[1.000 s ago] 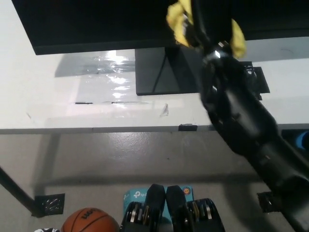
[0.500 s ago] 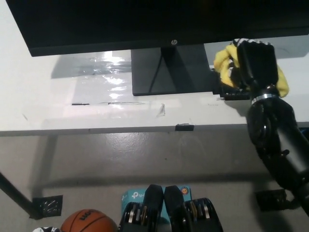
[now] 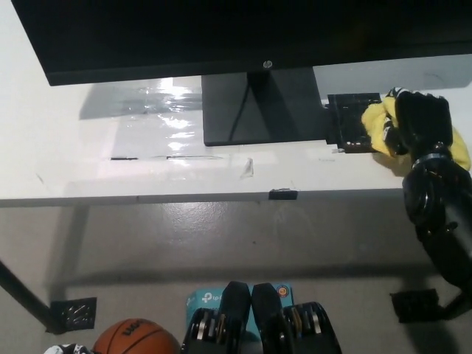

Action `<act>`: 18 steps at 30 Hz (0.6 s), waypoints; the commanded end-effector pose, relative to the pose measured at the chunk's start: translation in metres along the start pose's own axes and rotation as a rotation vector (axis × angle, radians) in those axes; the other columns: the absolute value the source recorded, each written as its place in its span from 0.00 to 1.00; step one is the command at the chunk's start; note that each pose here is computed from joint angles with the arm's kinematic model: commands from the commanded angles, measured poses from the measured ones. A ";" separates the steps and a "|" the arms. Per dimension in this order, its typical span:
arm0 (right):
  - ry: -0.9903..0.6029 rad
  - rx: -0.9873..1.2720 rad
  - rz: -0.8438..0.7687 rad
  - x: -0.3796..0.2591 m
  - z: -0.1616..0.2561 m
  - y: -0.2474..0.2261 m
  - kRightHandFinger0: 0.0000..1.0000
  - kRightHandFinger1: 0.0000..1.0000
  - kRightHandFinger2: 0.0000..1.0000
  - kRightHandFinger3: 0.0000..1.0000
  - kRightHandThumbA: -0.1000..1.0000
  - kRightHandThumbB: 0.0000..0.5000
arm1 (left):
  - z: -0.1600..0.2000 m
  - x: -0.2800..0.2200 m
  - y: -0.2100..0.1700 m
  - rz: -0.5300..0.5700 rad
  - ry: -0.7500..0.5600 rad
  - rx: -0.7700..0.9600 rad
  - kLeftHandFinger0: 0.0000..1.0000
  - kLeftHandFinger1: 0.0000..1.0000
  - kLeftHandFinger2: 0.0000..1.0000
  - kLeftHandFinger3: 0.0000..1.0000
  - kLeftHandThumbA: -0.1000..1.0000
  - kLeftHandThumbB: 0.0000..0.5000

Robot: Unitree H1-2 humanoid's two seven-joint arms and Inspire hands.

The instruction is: The robot uses its right hand to pick up the cloth kept in the middle of the desk and use it to wipe the monitor in the middle of the desk by swiping its screen twice

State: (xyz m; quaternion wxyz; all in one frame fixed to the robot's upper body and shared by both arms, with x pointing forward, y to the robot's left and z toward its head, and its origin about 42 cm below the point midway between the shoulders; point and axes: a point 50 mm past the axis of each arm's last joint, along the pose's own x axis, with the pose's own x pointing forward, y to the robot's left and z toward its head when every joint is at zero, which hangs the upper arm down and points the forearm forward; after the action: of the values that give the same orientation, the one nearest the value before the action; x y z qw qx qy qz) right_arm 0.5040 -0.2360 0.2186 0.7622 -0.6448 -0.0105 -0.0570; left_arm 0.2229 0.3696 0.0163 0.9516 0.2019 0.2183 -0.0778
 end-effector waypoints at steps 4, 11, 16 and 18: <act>0.029 0.105 0.110 0.011 0.020 -0.039 1.00 1.00 1.00 1.00 0.57 0.78 | 0.010 -0.001 0.013 0.015 -0.041 0.028 0.53 0.56 0.69 0.81 0.46 0.62; -0.010 0.119 0.047 -0.001 0.027 -0.052 1.00 1.00 1.00 1.00 0.73 1.00 | 0.010 -0.001 0.013 0.018 -0.039 0.042 0.50 0.53 0.67 0.81 0.47 0.63; -0.047 0.122 0.036 -0.006 0.028 -0.064 1.00 1.00 1.00 1.00 0.76 1.00 | 0.010 -0.001 0.013 0.018 -0.039 0.044 0.51 0.54 0.68 0.81 0.49 0.64; -0.050 0.121 0.033 -0.007 0.028 -0.066 1.00 1.00 1.00 1.00 0.76 1.00 | 0.010 -0.001 0.013 0.019 -0.038 0.047 0.51 0.55 0.69 0.81 0.49 0.63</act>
State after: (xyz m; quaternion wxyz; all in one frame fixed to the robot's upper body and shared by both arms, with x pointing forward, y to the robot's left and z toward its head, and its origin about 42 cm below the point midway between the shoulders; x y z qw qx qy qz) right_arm 0.4919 -0.2109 0.2630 0.8030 -0.5958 -0.0120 -0.0135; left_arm 0.2242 0.3701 0.0183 0.9514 0.2055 0.2161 -0.0766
